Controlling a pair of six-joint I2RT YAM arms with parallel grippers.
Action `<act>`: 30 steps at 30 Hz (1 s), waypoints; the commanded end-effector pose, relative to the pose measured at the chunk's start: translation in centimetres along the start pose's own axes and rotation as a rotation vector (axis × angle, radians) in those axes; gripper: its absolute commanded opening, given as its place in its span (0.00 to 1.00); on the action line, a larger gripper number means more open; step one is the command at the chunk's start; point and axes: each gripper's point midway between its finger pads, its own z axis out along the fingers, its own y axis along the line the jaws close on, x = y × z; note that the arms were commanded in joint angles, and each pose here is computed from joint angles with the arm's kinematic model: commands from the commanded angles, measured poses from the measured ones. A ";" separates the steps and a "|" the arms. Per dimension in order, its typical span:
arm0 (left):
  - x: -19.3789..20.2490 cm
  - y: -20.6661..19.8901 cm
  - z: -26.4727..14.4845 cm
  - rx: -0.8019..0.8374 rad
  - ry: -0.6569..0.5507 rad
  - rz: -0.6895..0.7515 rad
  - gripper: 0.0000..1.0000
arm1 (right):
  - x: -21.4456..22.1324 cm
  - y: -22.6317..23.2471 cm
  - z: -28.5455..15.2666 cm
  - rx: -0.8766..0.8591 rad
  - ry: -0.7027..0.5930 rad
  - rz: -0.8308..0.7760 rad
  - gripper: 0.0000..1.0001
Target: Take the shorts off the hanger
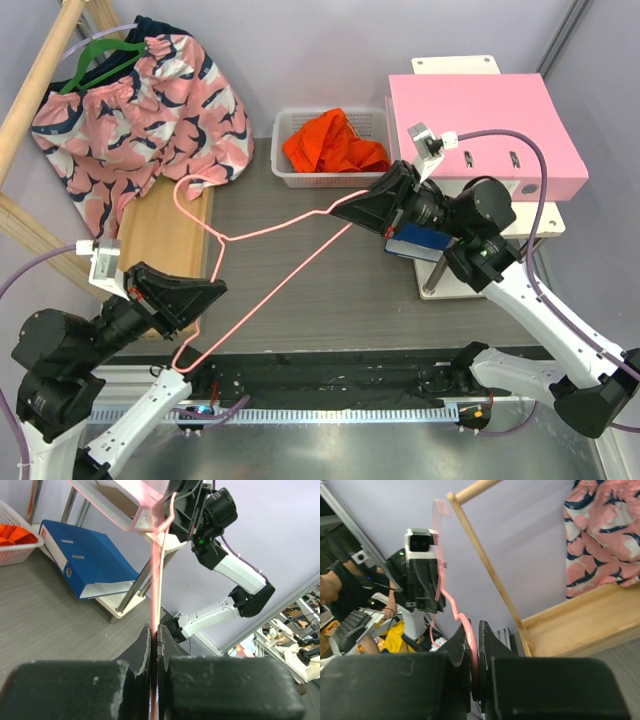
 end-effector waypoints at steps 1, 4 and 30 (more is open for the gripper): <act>0.4 -0.3 0.4 0.026 0.037 0.013 0.00 | -1.0 2.1 -0.3 -0.082 -0.012 -0.020 0.01; 0.2 1.4 0.4 -0.066 0.022 0.015 0.31 | -1.7 1.9 -0.5 -0.054 -0.047 -0.041 0.01; 2.2 7.1 -6.0 -0.433 -0.075 -0.071 0.97 | -1.5 -4.7 13.2 0.220 0.075 -0.377 0.01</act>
